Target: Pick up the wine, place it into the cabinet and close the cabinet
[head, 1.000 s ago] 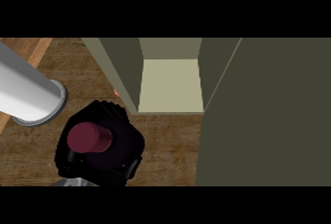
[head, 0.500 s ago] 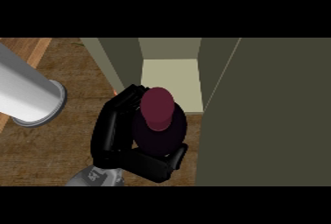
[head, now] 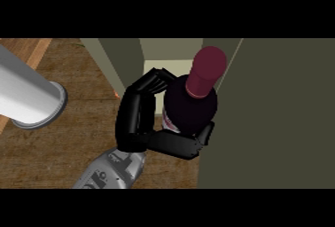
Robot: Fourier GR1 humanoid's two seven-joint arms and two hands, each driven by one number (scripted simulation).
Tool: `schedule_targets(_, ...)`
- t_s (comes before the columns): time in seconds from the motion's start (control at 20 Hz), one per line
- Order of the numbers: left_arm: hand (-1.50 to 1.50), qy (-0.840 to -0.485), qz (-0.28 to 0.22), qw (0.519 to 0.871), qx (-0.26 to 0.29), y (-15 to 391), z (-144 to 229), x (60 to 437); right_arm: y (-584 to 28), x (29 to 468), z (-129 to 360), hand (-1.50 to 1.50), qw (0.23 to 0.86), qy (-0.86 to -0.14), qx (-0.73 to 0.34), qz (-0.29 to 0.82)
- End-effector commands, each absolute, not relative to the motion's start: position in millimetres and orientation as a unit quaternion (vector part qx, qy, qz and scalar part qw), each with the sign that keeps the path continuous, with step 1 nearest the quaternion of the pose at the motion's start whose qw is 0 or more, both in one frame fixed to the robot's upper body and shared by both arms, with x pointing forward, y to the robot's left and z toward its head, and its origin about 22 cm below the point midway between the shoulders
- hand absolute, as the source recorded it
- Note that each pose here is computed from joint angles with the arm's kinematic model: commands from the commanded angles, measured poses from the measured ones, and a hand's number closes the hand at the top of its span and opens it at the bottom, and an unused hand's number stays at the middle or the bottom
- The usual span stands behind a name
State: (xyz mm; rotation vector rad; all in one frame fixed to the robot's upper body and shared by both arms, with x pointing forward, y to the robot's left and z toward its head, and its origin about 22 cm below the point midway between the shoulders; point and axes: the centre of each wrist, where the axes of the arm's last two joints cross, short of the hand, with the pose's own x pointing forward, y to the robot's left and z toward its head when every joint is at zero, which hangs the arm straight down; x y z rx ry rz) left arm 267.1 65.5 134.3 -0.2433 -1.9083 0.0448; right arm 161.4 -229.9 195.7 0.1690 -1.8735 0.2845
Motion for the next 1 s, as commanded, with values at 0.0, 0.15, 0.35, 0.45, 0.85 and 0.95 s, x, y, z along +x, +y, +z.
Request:
schedule_targets(0.0, 1.50, -0.824, 0.009, 0.560, -0.083, 42.1, 130.1, 270.2, -231.6, 120.9, 211.5, -1.50, 0.553, -0.816, 0.101, 0.134)
schedule_targets(0.15, 1.50, -0.823, 0.011, 0.563, -0.075, 46.0, 139.0, 288.8, -230.5, 139.9, 208.4, -1.50, 0.558, -0.813, 0.109, 0.123)
schedule_targets(0.35, 1.50, -0.821, 0.022, 0.566, -0.071, 52.9, 121.9, 284.5, -226.7, 125.8, 213.0, -1.50, 0.554, -0.815, 0.104, 0.133)
schedule_targets(0.45, 1.50, -0.816, 0.035, 0.571, -0.080, 44.0, 138.9, 288.9, -221.3, 133.6, 218.3, -1.50, 0.548, -0.820, 0.106, 0.127)
schedule_targets(0.85, 1.50, -0.812, 0.070, 0.576, -0.065, 49.9, 78.3, 291.1, -217.8, 151.3, 212.4, -1.50, 0.552, -0.819, 0.105, 0.120)
schedule_targets(0.95, 1.50, -0.806, 0.044, 0.587, -0.069, 58.1, 74.6, 306.0, -226.9, 147.6, 217.0, -1.50, 0.545, -0.823, 0.097, 0.126)
